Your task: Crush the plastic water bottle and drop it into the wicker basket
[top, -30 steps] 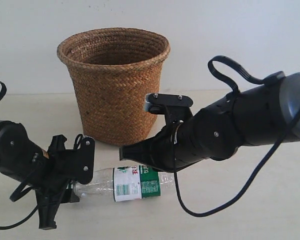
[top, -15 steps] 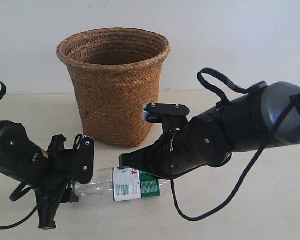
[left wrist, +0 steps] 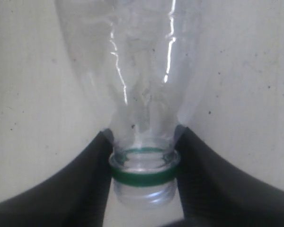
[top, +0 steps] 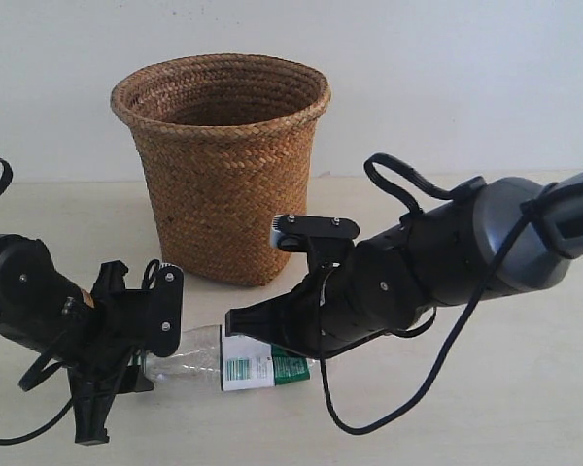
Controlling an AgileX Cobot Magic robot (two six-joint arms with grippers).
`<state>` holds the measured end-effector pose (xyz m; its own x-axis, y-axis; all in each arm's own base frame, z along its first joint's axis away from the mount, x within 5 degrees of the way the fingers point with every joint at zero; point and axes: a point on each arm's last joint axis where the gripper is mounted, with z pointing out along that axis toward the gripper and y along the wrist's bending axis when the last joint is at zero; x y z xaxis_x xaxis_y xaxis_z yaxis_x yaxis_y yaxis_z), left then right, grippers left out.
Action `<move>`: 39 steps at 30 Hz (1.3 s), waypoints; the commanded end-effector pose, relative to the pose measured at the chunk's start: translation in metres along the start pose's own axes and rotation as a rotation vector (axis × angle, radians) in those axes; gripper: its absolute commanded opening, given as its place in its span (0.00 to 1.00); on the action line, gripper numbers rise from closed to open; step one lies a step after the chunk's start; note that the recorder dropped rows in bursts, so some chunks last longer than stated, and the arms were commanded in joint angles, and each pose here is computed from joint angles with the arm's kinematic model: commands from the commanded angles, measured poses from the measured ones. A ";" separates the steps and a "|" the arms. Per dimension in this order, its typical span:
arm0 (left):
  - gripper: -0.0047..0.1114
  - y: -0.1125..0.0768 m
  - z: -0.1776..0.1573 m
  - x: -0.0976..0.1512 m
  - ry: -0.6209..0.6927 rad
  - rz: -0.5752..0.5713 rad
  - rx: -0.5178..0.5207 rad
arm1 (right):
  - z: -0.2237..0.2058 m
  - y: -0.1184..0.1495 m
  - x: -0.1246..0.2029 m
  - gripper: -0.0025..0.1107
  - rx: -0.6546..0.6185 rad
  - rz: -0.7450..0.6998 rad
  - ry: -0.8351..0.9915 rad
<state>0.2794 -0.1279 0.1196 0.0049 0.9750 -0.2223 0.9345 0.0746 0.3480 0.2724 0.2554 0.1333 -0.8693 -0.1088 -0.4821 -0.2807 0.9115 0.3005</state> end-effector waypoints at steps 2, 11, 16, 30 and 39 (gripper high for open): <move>0.07 0.001 -0.001 -0.002 -0.007 0.001 -0.011 | 0.020 -0.014 0.027 0.02 0.086 0.012 0.167; 0.07 0.001 -0.001 -0.002 -0.007 0.001 -0.011 | 0.031 -0.018 0.036 0.02 0.109 0.073 0.224; 0.07 0.001 -0.001 -0.002 -0.006 0.001 -0.007 | 0.038 -0.021 0.043 0.02 0.135 0.061 0.278; 0.07 0.001 -0.001 -0.002 -0.006 0.001 -0.007 | -0.043 0.012 -0.012 0.02 -0.029 -0.010 0.013; 0.07 0.001 -0.001 -0.002 -0.006 0.001 -0.007 | -0.062 0.038 -0.021 0.02 -0.107 -0.045 -0.062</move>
<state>0.2793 -0.1287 0.1197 0.0115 0.9751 -0.2214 0.9335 0.0689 0.3520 0.2542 0.2630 0.2126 -0.8330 -0.0983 -0.5444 -0.3464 0.8600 0.3746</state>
